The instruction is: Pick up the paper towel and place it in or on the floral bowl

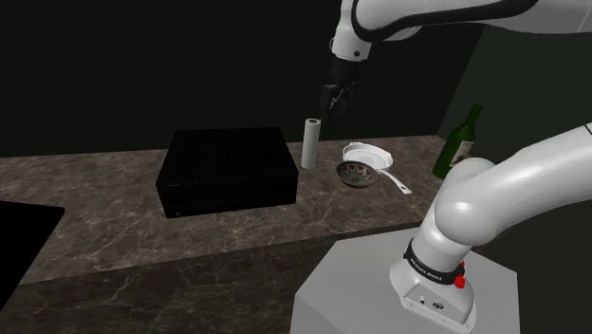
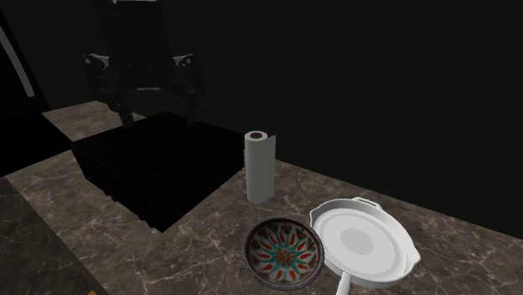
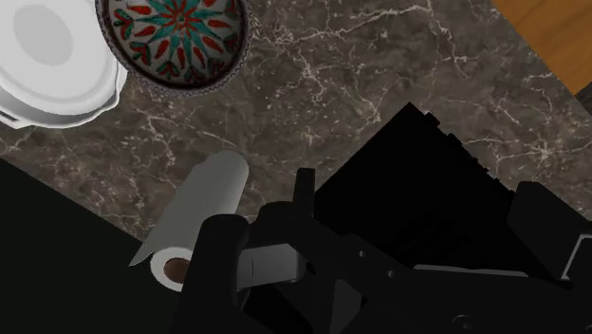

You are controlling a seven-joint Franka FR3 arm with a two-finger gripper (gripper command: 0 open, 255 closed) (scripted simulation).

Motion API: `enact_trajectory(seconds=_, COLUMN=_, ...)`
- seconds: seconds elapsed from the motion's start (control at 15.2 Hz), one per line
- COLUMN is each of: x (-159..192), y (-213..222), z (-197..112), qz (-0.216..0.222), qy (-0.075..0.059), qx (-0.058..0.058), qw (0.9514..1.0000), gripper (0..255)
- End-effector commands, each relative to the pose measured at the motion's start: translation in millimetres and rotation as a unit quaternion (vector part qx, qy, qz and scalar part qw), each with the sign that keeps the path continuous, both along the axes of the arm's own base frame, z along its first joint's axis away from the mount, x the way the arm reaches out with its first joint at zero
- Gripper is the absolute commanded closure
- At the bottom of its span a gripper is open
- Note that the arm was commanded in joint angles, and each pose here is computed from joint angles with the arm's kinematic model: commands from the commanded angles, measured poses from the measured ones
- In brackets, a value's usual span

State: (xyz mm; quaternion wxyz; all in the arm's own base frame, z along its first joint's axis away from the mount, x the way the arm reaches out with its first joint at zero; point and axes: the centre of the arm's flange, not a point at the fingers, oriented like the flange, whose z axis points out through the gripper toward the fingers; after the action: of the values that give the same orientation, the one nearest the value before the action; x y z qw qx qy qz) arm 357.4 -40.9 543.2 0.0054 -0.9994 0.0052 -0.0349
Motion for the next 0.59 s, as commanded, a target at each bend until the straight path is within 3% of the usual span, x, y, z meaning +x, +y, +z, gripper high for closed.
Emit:
enact_trajectory(seconds=0.0, x=15, y=-20, z=-13, qz=0.028, qy=0.000, qx=-0.004, qw=0.9996, gripper=0)
enact_trajectory(seconds=0.53, x=81, y=-89, z=-53, qz=0.131, qy=-0.001, qx=-0.018, qw=0.9912, gripper=0)
